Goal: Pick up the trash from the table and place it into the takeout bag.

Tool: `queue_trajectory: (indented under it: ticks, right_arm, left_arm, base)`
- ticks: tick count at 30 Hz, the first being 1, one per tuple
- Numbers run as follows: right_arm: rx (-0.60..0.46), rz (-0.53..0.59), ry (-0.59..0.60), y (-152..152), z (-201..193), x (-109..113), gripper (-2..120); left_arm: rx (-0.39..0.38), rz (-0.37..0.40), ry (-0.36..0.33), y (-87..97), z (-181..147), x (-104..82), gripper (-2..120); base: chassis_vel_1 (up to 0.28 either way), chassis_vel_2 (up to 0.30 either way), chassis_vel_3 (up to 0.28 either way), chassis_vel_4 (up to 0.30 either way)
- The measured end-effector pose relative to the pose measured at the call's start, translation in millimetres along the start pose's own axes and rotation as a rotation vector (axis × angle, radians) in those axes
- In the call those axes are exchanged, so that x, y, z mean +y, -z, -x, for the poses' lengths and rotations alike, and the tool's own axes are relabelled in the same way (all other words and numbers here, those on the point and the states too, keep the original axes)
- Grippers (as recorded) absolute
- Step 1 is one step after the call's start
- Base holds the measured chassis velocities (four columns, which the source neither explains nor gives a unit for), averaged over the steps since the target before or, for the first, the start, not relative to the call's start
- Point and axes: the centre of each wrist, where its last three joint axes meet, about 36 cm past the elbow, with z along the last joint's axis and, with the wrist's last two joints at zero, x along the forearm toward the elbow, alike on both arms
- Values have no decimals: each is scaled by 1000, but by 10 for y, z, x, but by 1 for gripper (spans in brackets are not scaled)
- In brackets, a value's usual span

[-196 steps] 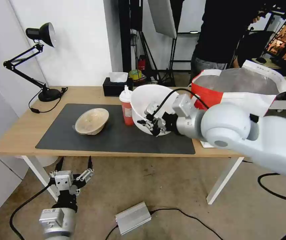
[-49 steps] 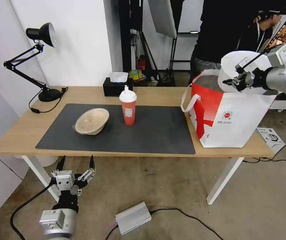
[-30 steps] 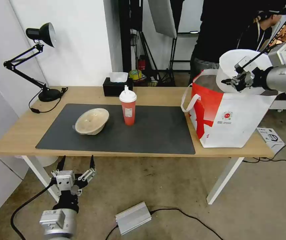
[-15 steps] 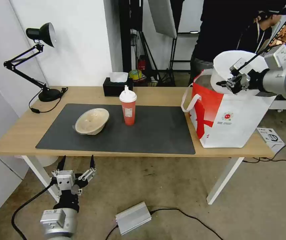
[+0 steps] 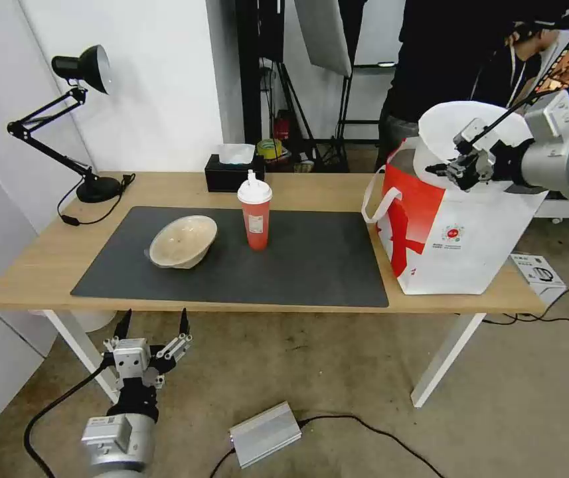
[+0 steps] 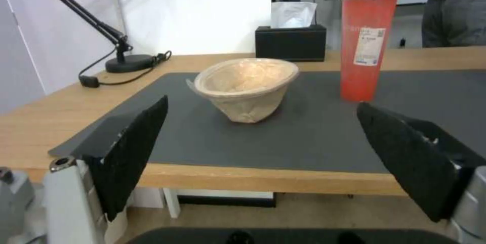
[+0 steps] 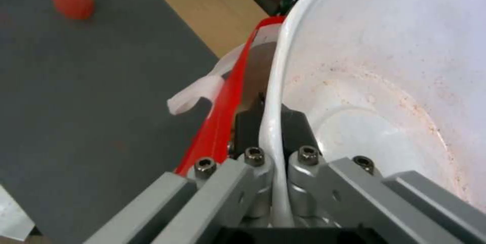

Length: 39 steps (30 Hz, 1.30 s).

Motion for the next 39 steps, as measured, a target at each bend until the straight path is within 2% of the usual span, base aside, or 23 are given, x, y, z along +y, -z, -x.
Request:
queue_trajectory:
  ticks: [21,27,28,32,33,39]
  right_arm:
    - [23,15,1,-155,-53,17,1]
    - [21,17,-7,-154,-63,-5,24]
    - [21,17,-7,-154,-63,-5,24]
    - [16,17,-10,-136,-67,-17,45]
    - [16,17,-10,-136,-67,-17,45]
    - [10,17,-13,-116,-73,-26,68]
  left_arm:
    - [-4,6,-5,37,-16,-1,100]
    - [-1,6,-5,33,-23,-16,100]
    - [-1,6,-5,33,-23,-16,100]
    - [0,7,-5,32,-23,-16,100]
    - [0,7,-5,32,-23,-16,100]
    - [0,8,-6,31,-24,-13,100]
  base:
    - [0,0,0,0]
    - [0,0,0,0]
    - [0,0,0,0]
    - [0,0,0,0]
    - [0,0,0,0]
    - [0,0,0,0]
